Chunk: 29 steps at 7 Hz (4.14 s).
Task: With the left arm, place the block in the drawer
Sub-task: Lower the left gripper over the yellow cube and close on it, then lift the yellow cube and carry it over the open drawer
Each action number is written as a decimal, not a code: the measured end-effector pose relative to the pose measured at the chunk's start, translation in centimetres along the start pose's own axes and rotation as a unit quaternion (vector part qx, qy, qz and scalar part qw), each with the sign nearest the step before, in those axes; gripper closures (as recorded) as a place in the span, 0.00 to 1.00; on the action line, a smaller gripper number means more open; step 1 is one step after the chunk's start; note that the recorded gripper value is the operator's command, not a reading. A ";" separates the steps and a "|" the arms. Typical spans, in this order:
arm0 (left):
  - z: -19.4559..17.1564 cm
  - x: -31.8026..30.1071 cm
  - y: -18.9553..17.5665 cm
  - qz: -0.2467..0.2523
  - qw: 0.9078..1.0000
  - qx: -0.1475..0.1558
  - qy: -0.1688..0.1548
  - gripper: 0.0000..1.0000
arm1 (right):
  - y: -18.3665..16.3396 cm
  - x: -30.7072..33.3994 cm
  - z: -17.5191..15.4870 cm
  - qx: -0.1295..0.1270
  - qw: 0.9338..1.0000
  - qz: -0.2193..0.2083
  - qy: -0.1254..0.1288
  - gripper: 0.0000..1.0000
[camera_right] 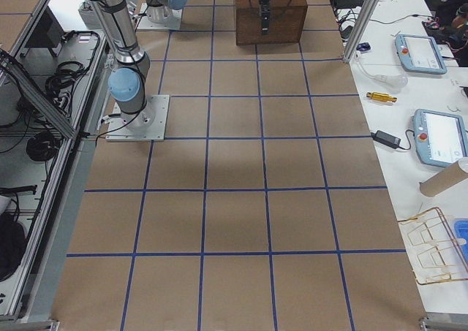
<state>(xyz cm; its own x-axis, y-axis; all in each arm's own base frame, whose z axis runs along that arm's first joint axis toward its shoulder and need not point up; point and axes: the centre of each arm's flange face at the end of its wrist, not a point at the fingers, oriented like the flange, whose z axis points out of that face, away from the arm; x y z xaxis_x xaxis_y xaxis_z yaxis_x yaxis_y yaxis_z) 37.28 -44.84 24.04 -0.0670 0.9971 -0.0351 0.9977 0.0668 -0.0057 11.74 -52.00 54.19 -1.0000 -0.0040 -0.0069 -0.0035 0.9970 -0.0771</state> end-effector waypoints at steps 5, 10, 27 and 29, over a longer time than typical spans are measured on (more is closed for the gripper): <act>2.9 0.6 1.1 0.015 1.000 0.012 0.005 0.00 | 0.0 0.0 0.0 0.000 1.000 0.000 0.000 0.00; 5.2 0.2 1.6 0.018 1.000 0.018 0.000 0.00 | 0.0 0.0 0.0 0.000 1.000 0.000 0.000 0.00; 3.0 -0.5 1.7 0.019 0.999 0.011 -0.023 1.00 | 0.0 0.0 0.0 0.000 1.000 0.000 0.000 0.00; -2.5 -1.8 1.7 0.017 0.999 0.008 -0.027 1.00 | 0.0 -0.1 0.0 0.000 1.000 0.000 0.000 0.00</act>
<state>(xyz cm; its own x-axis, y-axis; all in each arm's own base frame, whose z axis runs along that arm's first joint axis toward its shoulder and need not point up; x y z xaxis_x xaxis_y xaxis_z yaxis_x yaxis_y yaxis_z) 39.11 -46.41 26.56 -0.0337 0.9955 -0.0889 0.9993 0.0321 -0.0187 11.79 -52.00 54.18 -1.0000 -0.0050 -0.0072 -0.0045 0.9970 -0.0768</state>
